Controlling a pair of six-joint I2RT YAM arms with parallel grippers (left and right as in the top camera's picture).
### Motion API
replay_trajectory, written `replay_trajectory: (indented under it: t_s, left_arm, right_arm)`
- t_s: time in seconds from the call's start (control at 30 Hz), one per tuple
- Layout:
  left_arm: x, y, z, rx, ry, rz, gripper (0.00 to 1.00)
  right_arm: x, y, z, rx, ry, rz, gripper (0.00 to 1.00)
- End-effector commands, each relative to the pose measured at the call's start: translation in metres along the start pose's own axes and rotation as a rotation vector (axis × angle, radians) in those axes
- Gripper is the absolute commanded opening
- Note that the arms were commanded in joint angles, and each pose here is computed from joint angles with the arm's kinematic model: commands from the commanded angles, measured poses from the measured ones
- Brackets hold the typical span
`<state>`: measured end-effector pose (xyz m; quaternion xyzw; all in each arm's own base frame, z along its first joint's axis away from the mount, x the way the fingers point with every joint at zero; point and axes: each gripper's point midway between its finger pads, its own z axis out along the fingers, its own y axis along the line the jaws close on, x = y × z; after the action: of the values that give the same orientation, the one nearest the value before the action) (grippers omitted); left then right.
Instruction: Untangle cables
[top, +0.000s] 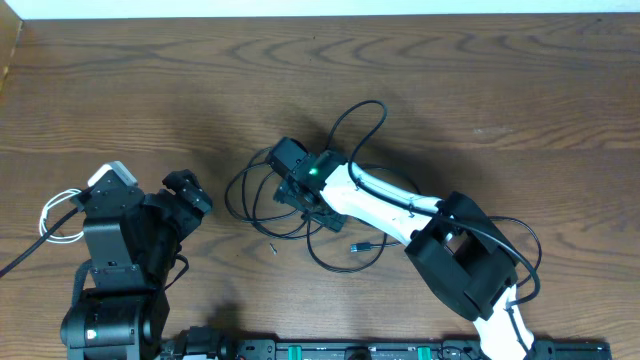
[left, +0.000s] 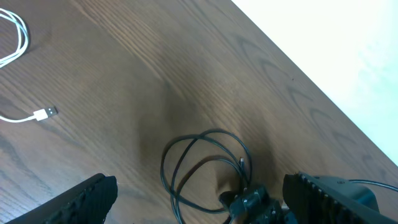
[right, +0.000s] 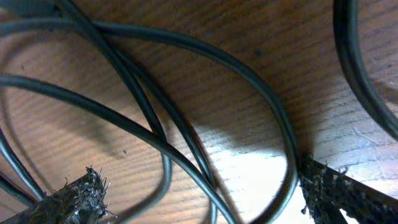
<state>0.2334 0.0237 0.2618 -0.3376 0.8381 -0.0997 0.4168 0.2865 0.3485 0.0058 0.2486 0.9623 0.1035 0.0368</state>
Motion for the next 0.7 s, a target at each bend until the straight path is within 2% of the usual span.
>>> replay_trajectory:
  t_s: [0.0,0.03,0.07,0.2,0.33,0.47,0.53,0.6,0.67]
  left_arm:
    - [-0.005,0.000,-0.003,-0.006,-0.019,0.017,0.91]
    - [-0.005,0.000,-0.003,-0.006,-0.019,0.017,0.90]
    - [-0.005,0.000,-0.003,-0.006,-0.019,0.017,0.90]
    - [-0.005,0.000,-0.003,-0.006,-0.019,0.017,0.90]
    - [-0.005,0.000,-0.003,-0.006,-0.019,0.017,0.90]
    - [-0.005,0.000,-0.003,-0.006,-0.019,0.017,0.90]
    - [-0.005,0.000,-0.003,-0.006,-0.019,0.017,0.90]
    - [-0.005,0.000,-0.003,-0.006,-0.019,0.017,0.90]
    - [-0.005,0.000,-0.003,-0.006,-0.019,0.017,0.90]
  right_arm:
    - [0.002,-0.036,0.051,0.139,0.005,0.059,0.99]
    - [0.003,-0.039,0.053,0.150,0.006,0.054,0.99]
    - [0.003,-0.043,0.058,0.164,0.008,0.036,0.95]
    - [0.000,-0.056,0.066,0.219,-0.010,-0.029,0.68]
    - [-0.001,-0.069,0.072,0.274,-0.026,-0.039,0.66]
    - [0.000,-0.080,0.080,0.316,-0.020,-0.039,0.75]
    - [0.000,-0.082,0.082,0.320,-0.019,-0.039,0.75]
    - [-0.002,-0.082,0.082,0.322,-0.031,-0.042,0.68]
    - [-0.005,-0.082,0.082,0.327,-0.048,-0.053,0.56]
